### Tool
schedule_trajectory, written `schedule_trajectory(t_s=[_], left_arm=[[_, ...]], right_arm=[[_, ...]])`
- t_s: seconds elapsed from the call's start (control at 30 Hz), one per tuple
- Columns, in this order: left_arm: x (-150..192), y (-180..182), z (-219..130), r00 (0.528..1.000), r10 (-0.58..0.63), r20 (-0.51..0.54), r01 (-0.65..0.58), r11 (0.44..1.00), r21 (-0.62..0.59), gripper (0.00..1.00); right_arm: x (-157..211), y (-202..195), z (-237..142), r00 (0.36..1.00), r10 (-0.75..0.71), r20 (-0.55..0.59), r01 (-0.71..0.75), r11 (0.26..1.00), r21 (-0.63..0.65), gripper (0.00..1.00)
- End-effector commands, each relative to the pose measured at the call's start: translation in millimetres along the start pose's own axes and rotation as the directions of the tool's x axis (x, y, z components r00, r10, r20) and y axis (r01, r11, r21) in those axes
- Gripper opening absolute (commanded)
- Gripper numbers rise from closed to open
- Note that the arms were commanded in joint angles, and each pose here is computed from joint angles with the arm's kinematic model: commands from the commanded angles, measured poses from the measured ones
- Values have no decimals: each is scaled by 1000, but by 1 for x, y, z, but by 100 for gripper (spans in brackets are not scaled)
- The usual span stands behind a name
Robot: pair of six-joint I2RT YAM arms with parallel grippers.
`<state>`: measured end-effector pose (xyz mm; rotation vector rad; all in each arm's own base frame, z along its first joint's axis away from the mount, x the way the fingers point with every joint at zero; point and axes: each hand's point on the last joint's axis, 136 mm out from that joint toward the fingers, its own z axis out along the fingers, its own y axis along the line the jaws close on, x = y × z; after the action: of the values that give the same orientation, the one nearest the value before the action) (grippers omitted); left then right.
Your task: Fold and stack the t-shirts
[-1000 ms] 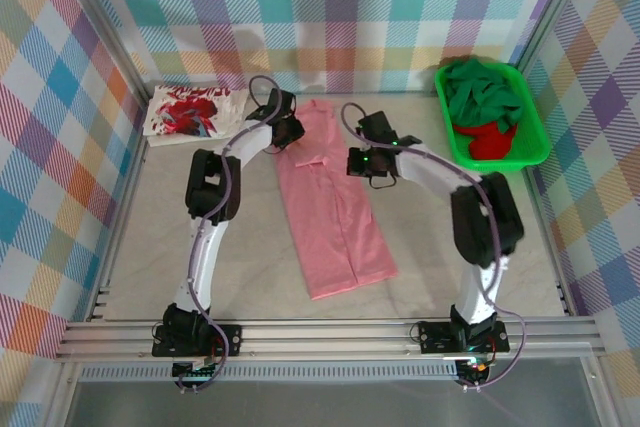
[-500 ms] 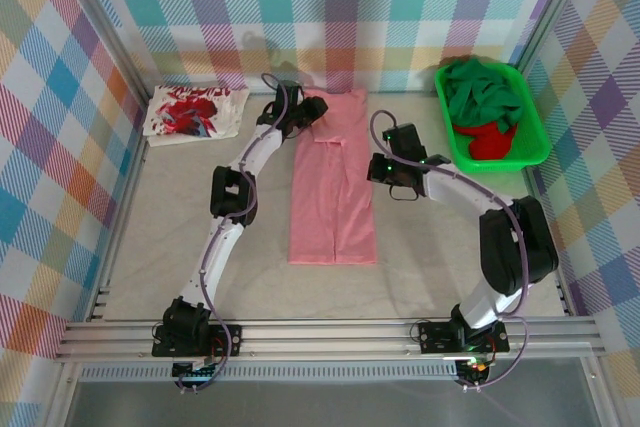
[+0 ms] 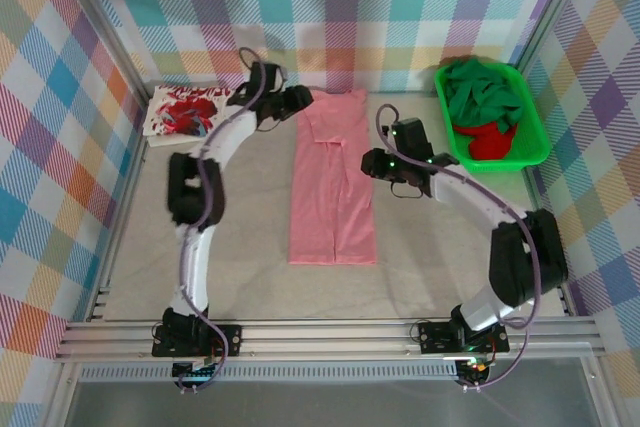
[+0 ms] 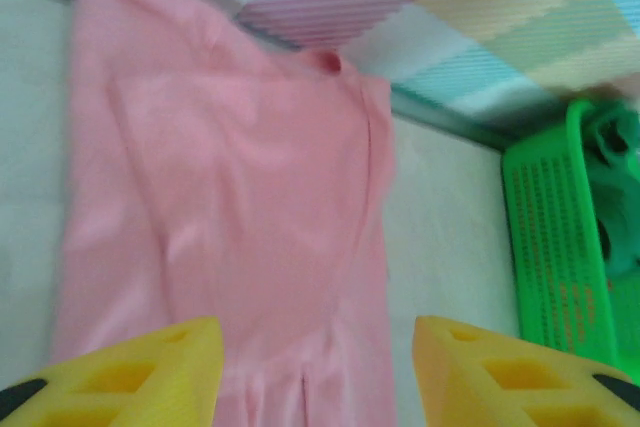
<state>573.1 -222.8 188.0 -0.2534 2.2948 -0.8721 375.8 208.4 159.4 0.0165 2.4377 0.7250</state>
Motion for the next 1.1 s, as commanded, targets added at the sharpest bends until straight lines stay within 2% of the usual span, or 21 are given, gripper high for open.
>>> schedule_trajectory(t_s=[0.0,0.07,0.13,0.27,0.4,0.6,1.07], left_arm=[[13,-20,-90,984,101,150,-108,993,40,55],[67,3,-118,987,133,87,-133,991,-3,55],[121,25,-138,989,148,-21,-149,989,-27,54],[218,67,-170,970,65,-235,-83,994,-66,52],[275,80,-179,941,-24,-337,3,998,-63,51],[314,83,-174,896,13,-445,-48,997,-67,53],[342,84,-153,857,7,-516,-49,997,-67,49]], right_arm=[[35,1,-16,996,21,-82,-26,997,-66,32],[64,0,-20,986,66,-151,-83,991,-107,34],[96,-1,-24,966,120,-230,-158,976,-151,36],[141,-10,-30,927,188,-325,-250,955,-161,39],[167,-24,-26,893,238,-382,-302,946,-115,40],[193,-40,-19,858,287,-426,-342,938,-56,41],[202,-45,-10,857,283,-430,-332,942,-42,40]])
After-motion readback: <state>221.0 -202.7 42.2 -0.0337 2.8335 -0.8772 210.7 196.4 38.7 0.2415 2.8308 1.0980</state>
